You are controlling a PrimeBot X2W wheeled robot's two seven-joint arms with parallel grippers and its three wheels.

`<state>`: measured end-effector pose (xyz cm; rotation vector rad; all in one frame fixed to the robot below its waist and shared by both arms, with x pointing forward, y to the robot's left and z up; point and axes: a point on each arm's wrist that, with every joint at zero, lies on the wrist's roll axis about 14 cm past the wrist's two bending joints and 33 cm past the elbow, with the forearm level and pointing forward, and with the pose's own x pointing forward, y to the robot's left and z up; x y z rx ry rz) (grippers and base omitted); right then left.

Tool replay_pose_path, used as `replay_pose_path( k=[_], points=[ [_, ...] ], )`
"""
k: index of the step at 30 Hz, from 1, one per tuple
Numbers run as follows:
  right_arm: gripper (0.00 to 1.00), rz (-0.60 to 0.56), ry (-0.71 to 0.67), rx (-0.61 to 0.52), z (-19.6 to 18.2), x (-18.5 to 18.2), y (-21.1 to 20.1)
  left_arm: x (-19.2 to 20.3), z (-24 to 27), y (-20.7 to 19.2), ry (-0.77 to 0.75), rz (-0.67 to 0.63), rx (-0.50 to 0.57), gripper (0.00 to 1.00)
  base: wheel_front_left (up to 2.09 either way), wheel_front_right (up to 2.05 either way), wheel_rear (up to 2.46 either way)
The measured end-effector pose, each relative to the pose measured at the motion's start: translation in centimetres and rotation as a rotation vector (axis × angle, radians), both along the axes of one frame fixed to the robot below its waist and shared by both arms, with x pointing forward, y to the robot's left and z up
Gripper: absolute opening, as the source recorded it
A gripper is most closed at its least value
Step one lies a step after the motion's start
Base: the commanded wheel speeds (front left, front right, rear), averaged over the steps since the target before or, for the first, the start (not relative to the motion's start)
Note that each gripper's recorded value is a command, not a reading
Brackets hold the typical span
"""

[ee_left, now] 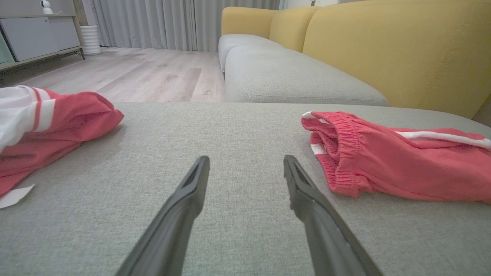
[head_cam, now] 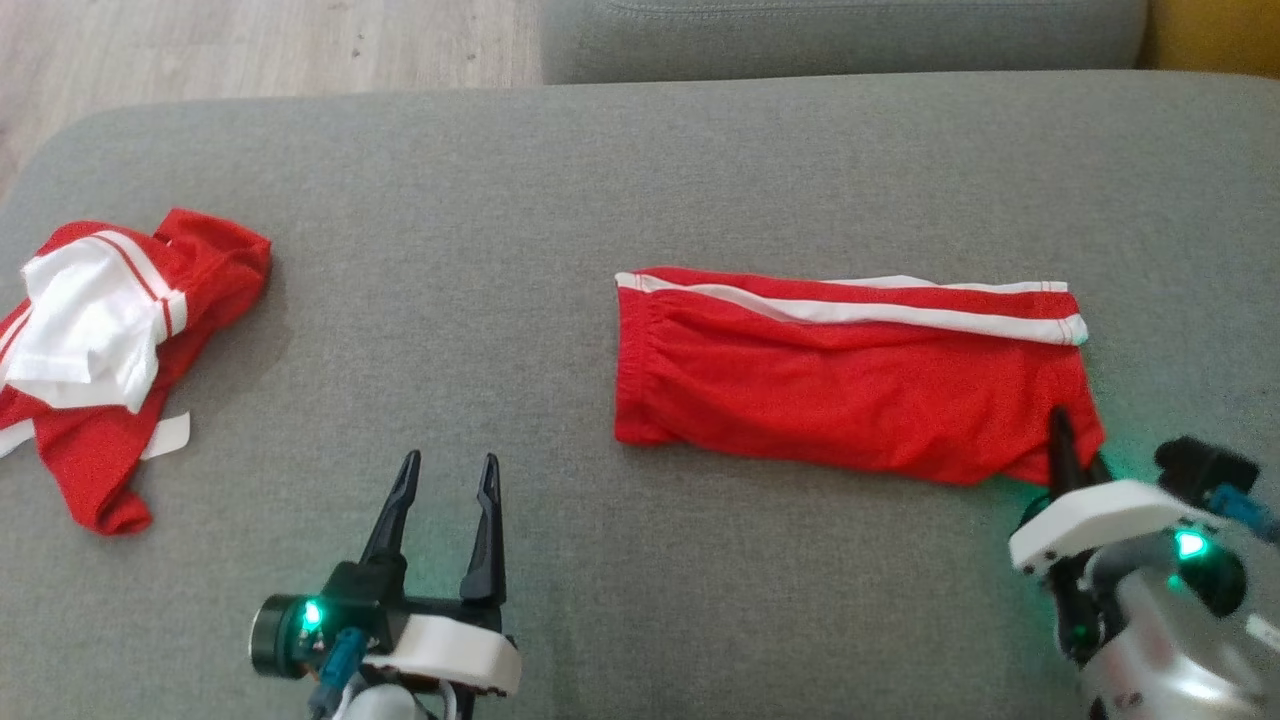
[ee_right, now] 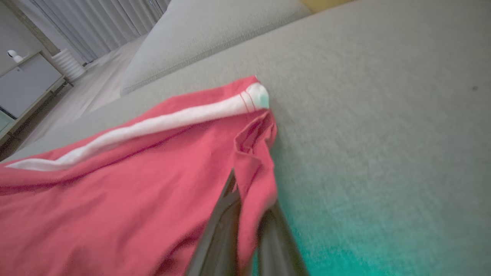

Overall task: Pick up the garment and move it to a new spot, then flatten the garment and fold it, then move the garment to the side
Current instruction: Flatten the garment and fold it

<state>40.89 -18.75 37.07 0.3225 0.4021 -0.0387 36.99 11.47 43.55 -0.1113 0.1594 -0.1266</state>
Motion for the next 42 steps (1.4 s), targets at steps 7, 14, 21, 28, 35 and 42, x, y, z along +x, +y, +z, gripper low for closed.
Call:
replay_pose_path(
  k=[7, 14, 21, 28, 35, 42],
  points=[
    [0.0, 0.131, -0.167, -0.029, 4.6, 3.5, 3.3, -0.7, 0.0, 0.9, 0.003, 0.024, 0.001, 1.0, 0.0, 0.0, 0.0],
    [0.0, 0.533, -0.34, 0.016, 10.4, 4.0, 17.4, -1.7, 0.1, 2.5, 0.001, 0.071, 0.0, 1.0, 0.0, 0.0, 0.0],
    [1.0, 0.807, -0.234, -0.011, 7.5, -0.6, 24.7, -3.2, 0.3, 4.1, 0.0, 0.127, -0.005, 1.0, 0.0, 0.0, 0.0],
    [1.0, 0.859, -0.287, 0.07, 9.0, -2.7, 26.8, -3.6, 0.1, 5.0, 0.006, 0.154, 0.007, 1.0, 0.0, 0.0, 0.0],
    [1.0, 0.581, -0.357, 0.046, 10.9, 1.0, 19.0, -2.3, 0.7, 4.3, -0.023, 0.108, 0.038, 1.0, 0.0, 0.0, 0.0],
    [1.0, 0.292, -0.363, -0.088, 10.0, 0.8, 8.3, -1.2, 1.6, 3.3, -0.058, 0.068, 0.064, 1.0, 0.0, 0.0, 0.0]
  ],
)
